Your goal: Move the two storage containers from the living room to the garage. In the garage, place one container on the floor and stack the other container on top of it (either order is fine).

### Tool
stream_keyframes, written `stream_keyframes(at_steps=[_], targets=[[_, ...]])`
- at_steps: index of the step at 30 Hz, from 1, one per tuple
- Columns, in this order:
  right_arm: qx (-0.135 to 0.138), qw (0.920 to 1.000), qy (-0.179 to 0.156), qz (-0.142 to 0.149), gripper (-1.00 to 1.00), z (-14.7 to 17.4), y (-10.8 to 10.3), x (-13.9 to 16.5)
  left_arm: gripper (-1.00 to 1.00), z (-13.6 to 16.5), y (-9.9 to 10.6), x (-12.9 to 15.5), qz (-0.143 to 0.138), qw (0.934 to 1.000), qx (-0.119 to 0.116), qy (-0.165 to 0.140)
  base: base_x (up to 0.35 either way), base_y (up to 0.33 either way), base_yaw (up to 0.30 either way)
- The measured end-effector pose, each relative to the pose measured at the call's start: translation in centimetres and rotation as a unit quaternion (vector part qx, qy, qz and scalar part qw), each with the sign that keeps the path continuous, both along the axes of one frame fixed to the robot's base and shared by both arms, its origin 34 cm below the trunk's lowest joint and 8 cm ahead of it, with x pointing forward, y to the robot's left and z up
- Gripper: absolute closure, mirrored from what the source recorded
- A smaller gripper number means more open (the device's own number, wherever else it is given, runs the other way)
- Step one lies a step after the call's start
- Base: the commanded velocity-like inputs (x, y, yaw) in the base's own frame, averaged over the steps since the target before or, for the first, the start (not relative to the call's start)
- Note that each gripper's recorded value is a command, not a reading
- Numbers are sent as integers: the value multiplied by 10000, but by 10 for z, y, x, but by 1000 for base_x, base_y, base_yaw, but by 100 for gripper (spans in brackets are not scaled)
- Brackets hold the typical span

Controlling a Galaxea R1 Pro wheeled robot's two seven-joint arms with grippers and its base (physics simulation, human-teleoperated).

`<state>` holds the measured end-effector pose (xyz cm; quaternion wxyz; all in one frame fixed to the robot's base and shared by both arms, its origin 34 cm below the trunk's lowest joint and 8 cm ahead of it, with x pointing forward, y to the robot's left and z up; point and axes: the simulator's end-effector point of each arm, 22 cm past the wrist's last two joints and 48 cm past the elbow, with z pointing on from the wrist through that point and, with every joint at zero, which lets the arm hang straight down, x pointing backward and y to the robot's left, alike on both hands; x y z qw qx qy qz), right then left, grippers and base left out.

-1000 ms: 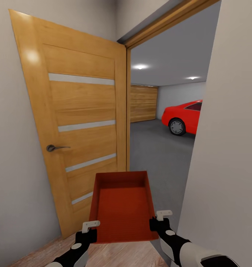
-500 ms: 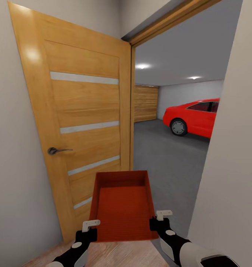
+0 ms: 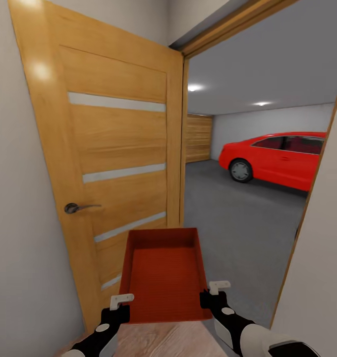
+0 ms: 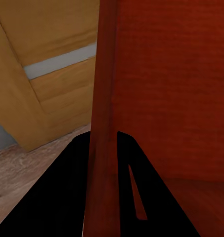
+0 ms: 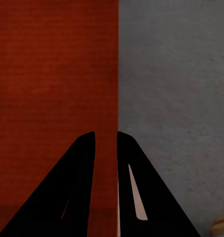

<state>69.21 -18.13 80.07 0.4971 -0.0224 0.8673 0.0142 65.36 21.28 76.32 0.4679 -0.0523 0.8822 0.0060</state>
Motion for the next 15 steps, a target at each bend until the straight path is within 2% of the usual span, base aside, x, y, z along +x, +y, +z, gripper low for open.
stream_keyframes(at_steps=[15], targets=[[-5,10000,-49,1,100,5,0,1,100,5,0,1,1,10000,-3,-48,91,19,-253]])
